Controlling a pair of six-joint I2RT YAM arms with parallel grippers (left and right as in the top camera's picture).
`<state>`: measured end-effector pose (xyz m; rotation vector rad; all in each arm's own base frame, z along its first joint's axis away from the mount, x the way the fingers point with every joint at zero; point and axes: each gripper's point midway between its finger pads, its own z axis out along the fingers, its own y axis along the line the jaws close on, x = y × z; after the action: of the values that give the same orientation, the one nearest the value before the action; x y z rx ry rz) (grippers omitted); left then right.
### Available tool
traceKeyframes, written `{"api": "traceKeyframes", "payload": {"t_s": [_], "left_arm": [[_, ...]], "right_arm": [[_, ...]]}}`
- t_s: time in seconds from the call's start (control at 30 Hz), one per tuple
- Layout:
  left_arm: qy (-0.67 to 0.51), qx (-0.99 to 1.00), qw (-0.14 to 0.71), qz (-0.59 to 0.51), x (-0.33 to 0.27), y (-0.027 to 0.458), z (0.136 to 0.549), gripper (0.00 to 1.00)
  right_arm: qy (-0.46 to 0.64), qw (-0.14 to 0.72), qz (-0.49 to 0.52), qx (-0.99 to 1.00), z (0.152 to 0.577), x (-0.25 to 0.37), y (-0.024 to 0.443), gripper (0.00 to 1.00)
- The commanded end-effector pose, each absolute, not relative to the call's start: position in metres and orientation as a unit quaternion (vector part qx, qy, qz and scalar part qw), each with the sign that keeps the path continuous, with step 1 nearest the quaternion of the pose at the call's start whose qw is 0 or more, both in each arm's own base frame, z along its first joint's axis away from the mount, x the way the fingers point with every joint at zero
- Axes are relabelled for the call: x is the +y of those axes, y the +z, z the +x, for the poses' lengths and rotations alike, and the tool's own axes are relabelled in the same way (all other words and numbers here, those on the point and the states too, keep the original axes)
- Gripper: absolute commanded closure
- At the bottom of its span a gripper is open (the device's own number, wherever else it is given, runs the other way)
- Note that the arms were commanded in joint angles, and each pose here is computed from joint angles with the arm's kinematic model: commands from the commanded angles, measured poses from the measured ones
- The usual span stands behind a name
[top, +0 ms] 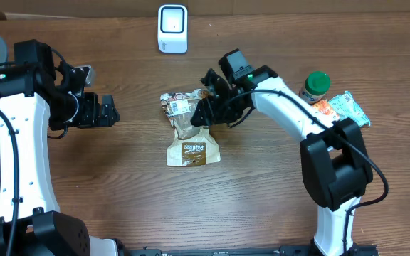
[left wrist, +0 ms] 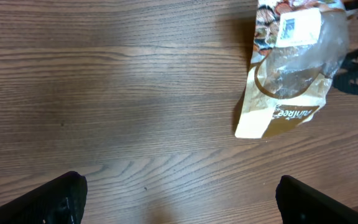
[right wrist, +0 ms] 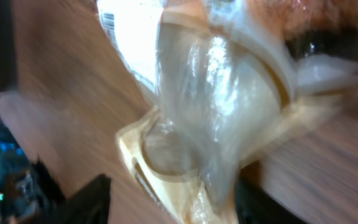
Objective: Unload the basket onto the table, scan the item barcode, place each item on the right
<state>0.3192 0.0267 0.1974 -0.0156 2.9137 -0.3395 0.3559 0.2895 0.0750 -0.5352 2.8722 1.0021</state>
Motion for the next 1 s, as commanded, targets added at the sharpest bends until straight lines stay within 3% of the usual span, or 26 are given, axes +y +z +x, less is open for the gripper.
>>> {"api": "traceKeyframes", "payload": {"t_s": [0.0, 0.1, 0.27, 0.47, 0.73, 0.97], "left_arm": [[-0.119, 0.987, 0.106, 0.007, 0.026, 0.197, 0.32, 0.01], [-0.119, 0.987, 0.106, 0.007, 0.026, 0.197, 0.32, 0.01], [-0.119, 0.987, 0.106, 0.007, 0.026, 0.197, 0.32, 0.0], [-0.119, 0.987, 0.106, 0.007, 0.026, 0.197, 0.32, 0.01], [-0.119, 0.987, 0.106, 0.007, 0.026, 0.197, 0.32, 0.0], [-0.119, 0.987, 0.106, 0.007, 0.026, 0.197, 0.32, 0.01]], "right_arm": [[0.31, 0.046, -0.18, 0.932, 0.371, 0.268, 0.098, 0.36], [0.306, 0.021, -0.157, 0.939, 0.367, 0.252, 0.098, 0.34], [0.312, -0.023, -0.127, 0.941, 0.354, 0.24, 0.087, 0.21], [0.344, -0.073, -0.083, 0.933, 0.339, 0.254, 0.054, 0.19], [0.346, -0.115, -0.006, 0.931, 0.329, 0.28, 0.009, 0.25], [0.338, -0.135, 0.054, 0.93, 0.329, 0.297, -0.006, 0.39]]}}
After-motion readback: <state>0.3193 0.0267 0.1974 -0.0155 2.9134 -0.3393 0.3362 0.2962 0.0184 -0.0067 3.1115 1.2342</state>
